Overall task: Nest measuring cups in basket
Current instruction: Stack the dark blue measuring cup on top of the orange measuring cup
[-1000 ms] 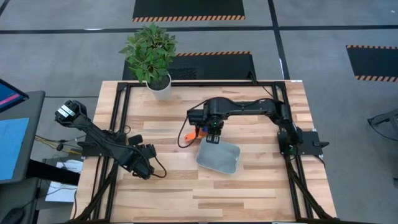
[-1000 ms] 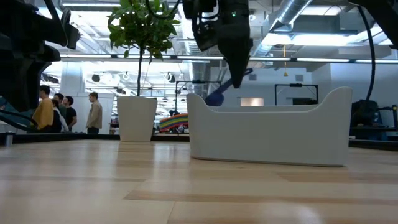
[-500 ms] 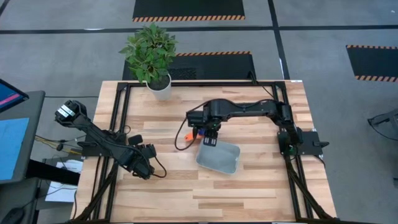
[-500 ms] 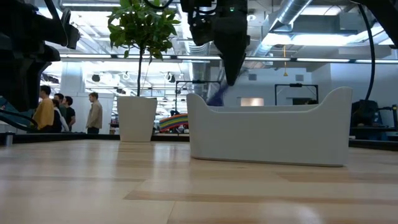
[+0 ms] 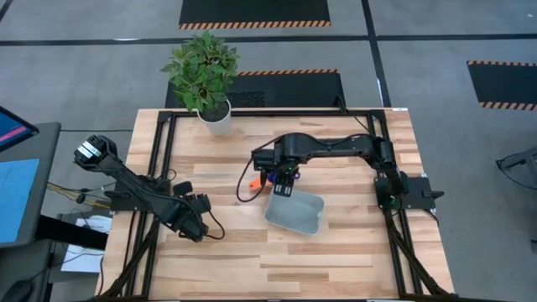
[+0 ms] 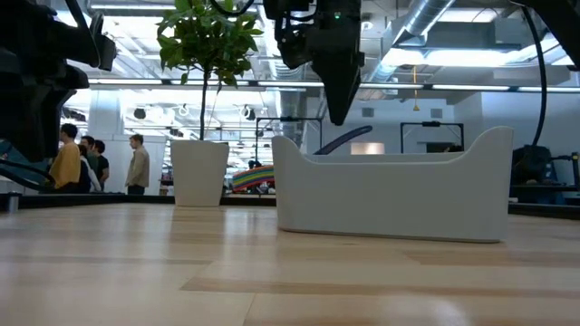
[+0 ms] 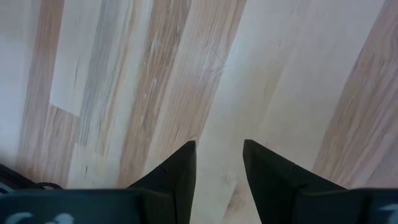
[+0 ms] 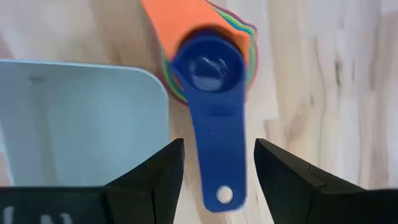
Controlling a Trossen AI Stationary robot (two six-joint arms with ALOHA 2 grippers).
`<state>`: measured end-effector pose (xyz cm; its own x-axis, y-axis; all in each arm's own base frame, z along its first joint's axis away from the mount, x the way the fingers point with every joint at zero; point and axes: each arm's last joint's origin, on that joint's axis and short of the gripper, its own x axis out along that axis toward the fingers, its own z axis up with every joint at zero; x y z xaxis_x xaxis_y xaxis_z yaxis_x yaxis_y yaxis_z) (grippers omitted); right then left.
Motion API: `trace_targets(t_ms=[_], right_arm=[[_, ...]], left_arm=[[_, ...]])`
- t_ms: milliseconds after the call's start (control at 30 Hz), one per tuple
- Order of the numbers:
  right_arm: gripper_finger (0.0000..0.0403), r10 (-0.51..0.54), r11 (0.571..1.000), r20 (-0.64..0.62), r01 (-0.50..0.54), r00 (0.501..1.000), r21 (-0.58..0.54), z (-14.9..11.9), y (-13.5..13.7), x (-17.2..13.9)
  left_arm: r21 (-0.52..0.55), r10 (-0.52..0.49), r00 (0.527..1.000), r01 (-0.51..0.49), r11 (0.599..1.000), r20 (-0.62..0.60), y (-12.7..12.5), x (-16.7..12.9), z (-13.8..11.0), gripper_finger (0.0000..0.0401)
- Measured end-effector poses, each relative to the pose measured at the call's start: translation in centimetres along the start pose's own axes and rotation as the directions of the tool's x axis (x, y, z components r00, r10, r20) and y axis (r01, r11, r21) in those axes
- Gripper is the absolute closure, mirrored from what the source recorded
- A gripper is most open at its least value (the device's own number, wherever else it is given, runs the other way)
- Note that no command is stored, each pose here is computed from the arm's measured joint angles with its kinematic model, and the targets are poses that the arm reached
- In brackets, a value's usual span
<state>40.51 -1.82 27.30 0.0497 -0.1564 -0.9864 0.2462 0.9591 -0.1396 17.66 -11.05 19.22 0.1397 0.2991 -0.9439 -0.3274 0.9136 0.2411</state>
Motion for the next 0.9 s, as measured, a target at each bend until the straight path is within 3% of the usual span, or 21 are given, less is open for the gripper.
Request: trace_targets(t_ms=[167,333,467,567,667,733,833,900], right_arm=[[0.0198,-0.052,0.997,0.024,0.05,0.998,0.063,-0.5,-0.9,-1.9],[0.0214,-0.095,0.981,0.026,0.089,0.995,0.172,-3.0,-1.2,-5.2],[0.023,-0.208,0.927,0.174,0.137,0.963,0.35,-5.6,0.4,-8.9],[0.024,-0.367,0.853,0.3,0.19,0.881,0.486,-7.7,2.6,-10.2],[0.0248,-0.477,0.784,0.308,0.24,0.823,0.573,-9.5,4.5,-8.5],[0.0254,-0.538,0.704,0.263,0.254,0.801,0.663,-11.0,4.6,-6.5],[0.0263,-0.586,0.535,0.195,0.195,0.786,0.822,-12.8,2.9,-3.6],[0.0271,-0.594,0.468,0.204,0.128,0.779,0.874,-13.2,1.5,-2.7]], left_arm=[[-0.001,0.01,1.0,-0.01,1.0,0.013,0.0,0.0,0.0,0.0277],[-0.024,0.009,1.0,-0.009,1.0,0.015,0.0,0.0,0.1,0.0277],[-0.045,0.013,1.0,-0.012,0.999,0.019,0.0,0.0,0.1,0.0277],[-0.073,0.019,0.999,-0.017,0.997,0.026,0.0,0.0,0.1,0.0277],[-0.095,0.02,0.999,-0.018,0.995,0.027,0.1,0.0,0.1,0.0277],[-0.1,0.025,0.999,-0.022,0.995,0.031,0.1,0.0,0.1,0.0277],[-0.1,0.03,0.999,-0.026,0.995,0.034,0.1,0.0,0.1,0.0277],[-0.101,0.032,0.999,-0.029,0.994,0.035,0.1,0.0,0.1,0.0277]])
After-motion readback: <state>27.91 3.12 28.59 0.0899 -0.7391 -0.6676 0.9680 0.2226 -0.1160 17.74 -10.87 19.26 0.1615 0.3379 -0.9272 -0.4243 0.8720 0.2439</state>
